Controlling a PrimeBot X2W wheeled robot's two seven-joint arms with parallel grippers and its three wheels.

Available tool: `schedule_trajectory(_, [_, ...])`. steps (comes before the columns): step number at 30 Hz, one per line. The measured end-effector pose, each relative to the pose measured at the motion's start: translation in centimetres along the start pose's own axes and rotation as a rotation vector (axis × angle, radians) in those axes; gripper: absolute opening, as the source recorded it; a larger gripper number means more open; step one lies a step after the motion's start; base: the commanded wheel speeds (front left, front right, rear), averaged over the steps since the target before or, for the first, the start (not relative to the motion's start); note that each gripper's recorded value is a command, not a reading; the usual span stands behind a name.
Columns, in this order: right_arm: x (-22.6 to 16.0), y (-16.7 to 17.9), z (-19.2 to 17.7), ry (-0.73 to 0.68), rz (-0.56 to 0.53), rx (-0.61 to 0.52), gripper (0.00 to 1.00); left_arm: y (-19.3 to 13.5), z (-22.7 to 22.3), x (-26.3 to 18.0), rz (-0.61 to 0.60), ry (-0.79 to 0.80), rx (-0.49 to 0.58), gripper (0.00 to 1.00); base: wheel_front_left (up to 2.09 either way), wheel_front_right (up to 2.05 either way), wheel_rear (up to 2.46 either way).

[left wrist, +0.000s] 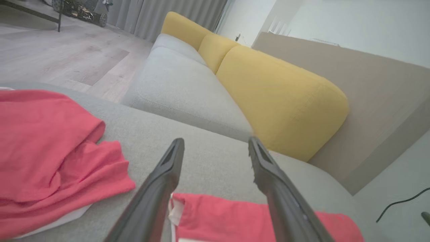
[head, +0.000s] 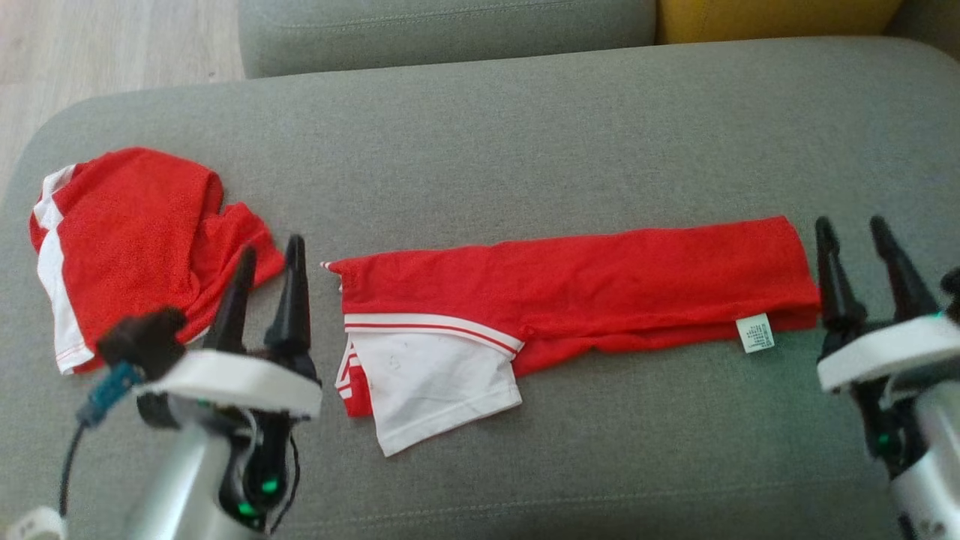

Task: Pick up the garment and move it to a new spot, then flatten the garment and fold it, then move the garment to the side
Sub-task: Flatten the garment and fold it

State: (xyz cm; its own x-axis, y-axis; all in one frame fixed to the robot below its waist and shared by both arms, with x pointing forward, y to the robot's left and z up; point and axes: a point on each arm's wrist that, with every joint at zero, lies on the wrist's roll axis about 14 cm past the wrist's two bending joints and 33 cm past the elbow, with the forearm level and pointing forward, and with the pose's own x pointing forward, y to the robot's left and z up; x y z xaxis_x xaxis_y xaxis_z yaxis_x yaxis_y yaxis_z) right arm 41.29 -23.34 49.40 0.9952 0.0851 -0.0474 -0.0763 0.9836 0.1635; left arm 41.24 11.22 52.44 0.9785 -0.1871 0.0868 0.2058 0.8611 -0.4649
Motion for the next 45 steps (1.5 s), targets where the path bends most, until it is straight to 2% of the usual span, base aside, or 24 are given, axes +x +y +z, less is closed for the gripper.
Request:
schedule_trajectory(7, [-0.5,-0.3,-1.8,0.026,-0.051,0.004,1.0,0.8,-1.7,-1.1,0.033,0.01,0.015,1.0,0.0,0.0,0.0])
schedule_trajectory(10, [-0.3,-0.9,-2.4,0.052,-0.076,0.003,1.0,1.0,-2.0,-1.1,0.02,0.021,0.063,1.0,0.0,0.0,0.0])
schedule_trajectory(16, [0.2,-3.2,-5.2,0.162,-0.179,0.021,1.0,1.4,-3.6,-1.2,0.018,0.064,0.092,1.0,0.0,0.0,0.0])
schedule_trajectory(24, [2.2,-4.3,-8.7,0.321,-0.244,0.075,1.0,2.6,-4.2,-0.7,0.039,0.082,0.095,1.0,0.0,0.0,0.0])
schedule_trajectory(34, [2.9,-3.4,-13.0,0.517,-0.237,0.075,1.0,4.3,-4.4,-0.2,0.076,0.088,0.104,1.0,0.0,0.0,0.0])
schedule_trajectory(42, [3.4,-2.9,-13.7,0.597,-0.225,0.097,1.0,4.7,-3.9,0.2,0.084,0.073,0.104,1.0,0.0,0.0,0.0])
schedule_trajectory(43, [3.4,-2.8,-13.7,0.603,-0.222,0.103,0.45,4.8,-3.8,0.2,0.087,0.07,0.104,1.0,0.0,0.0,0.0])
schedule_trajectory(44, [3.4,-2.7,-13.7,0.609,-0.218,0.105,0.0,4.9,-3.7,0.3,0.09,0.067,0.104,1.0,0.0,0.0,0.0])
schedule_trajectory(45, [3.3,-2.7,-13.6,0.611,-0.214,0.106,0.0,5.0,-3.6,0.3,0.093,0.065,0.104,1.0,0.0,0.0,0.0])
